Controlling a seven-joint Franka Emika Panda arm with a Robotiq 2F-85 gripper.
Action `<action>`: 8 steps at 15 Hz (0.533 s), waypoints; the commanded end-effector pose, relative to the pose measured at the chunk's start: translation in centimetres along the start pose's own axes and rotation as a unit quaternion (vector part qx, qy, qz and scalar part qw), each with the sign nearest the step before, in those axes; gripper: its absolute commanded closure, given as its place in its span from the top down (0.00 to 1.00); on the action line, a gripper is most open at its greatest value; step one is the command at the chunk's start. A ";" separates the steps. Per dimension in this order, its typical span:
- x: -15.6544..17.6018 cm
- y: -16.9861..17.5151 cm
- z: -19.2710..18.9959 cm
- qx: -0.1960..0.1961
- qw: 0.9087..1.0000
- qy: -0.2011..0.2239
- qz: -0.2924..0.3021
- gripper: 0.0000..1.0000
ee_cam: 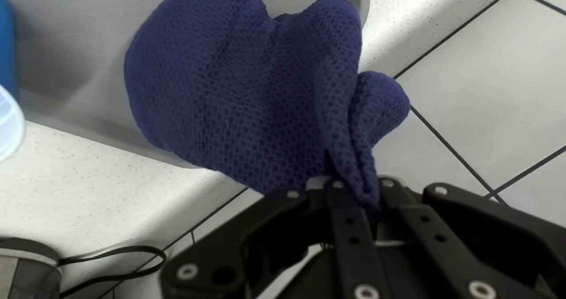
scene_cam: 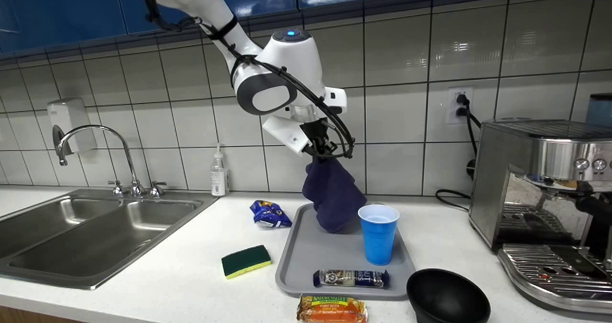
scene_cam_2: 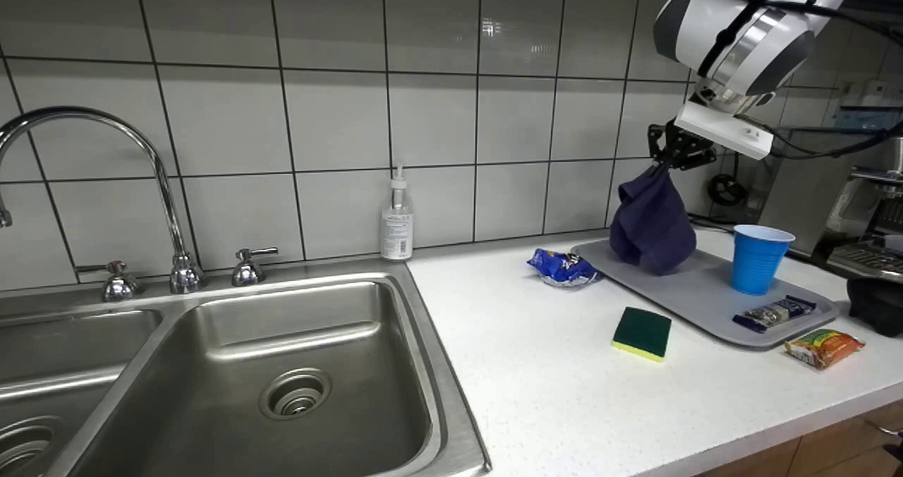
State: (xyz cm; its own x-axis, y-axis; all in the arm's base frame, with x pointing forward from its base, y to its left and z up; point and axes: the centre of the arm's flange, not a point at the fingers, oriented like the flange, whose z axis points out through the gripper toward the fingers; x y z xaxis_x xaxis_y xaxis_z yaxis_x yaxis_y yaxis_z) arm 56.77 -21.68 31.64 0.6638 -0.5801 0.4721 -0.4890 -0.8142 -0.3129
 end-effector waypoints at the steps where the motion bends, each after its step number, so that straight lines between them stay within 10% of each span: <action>1: 1.5 0.9 0.7 0.005 1.000 0.000 0.003 0.02; 8: 2.0 2.2 2.3 -0.013 1.000 -0.001 0.012 0.02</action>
State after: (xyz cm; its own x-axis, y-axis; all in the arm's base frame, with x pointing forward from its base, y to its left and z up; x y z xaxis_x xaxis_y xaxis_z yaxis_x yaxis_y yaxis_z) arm 57.16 -23.44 30.18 0.6572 -0.5928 0.4655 -0.5138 -0.8042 -0.2987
